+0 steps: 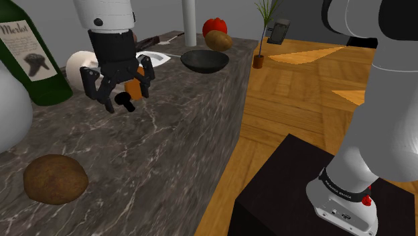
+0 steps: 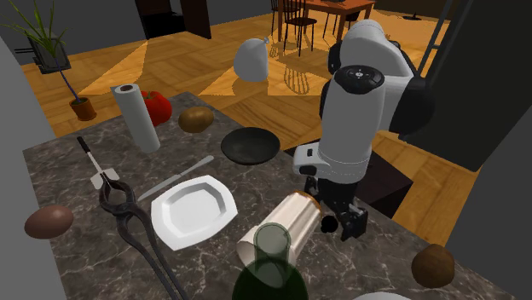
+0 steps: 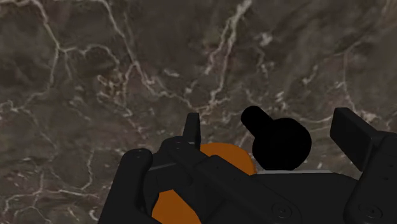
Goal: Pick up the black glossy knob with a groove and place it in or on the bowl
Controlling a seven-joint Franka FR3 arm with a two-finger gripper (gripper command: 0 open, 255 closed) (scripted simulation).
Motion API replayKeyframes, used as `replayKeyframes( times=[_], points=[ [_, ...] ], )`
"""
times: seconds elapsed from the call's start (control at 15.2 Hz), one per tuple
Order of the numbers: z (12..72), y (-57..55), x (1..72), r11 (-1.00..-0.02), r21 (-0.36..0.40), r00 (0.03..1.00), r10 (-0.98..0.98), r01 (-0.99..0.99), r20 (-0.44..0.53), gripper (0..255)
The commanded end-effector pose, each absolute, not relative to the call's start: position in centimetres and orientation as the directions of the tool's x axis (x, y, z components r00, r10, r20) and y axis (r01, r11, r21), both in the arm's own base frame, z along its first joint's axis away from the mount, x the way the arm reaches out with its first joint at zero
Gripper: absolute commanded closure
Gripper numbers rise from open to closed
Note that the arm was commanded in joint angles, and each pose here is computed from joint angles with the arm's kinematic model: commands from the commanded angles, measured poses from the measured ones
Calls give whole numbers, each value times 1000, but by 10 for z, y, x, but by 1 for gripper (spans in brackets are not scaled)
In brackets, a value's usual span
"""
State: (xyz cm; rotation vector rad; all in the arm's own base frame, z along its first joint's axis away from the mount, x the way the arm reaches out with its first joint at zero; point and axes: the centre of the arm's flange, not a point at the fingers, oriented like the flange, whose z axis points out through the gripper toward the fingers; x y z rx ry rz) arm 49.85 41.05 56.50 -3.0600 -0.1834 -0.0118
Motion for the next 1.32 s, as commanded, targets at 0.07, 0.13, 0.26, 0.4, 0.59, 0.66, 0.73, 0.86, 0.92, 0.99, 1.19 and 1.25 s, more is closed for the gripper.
replayKeyframes(
  times=[0.07, 0.13, 0.26, 0.4, 0.59, 0.66, 0.73, 0.86, 0.92, 0.99, 1.19, 1.25],
  points=[
    [561, 409, 500, -990, -73, 993, 117, 118, 9, 0],
    [561, 409, 500, -990, -73, 993, 117, 118, 9, 0],
    [561, 409, 500, -990, -73, 993, 117, 118, 9, 0],
    [560, 410, 500, -990, -73, 993, 117, 118, 9, 255],
    [560, 410, 501, -990, -73, 993, 117, 118, 9, 255],
    [560, 409, 501, -990, -73, 993, 117, 118, 9, 255],
    [561, 409, 501, -990, -73, 993, 117, 118, 9, 255],
    [560, 410, 501, -990, -73, 993, 117, 118, 9, 255],
    [560, 410, 501, -990, -73, 993, 117, 118, 9, 255],
    [561, 409, 500, -990, -73, 993, 117, 118, 9, 255],
    [577, 409, 500, -990, -73, 993, 117, 118, 9, 255],
    [582, 409, 500, -990, -73, 993, 117, 118, 9, 255]
  ],
)
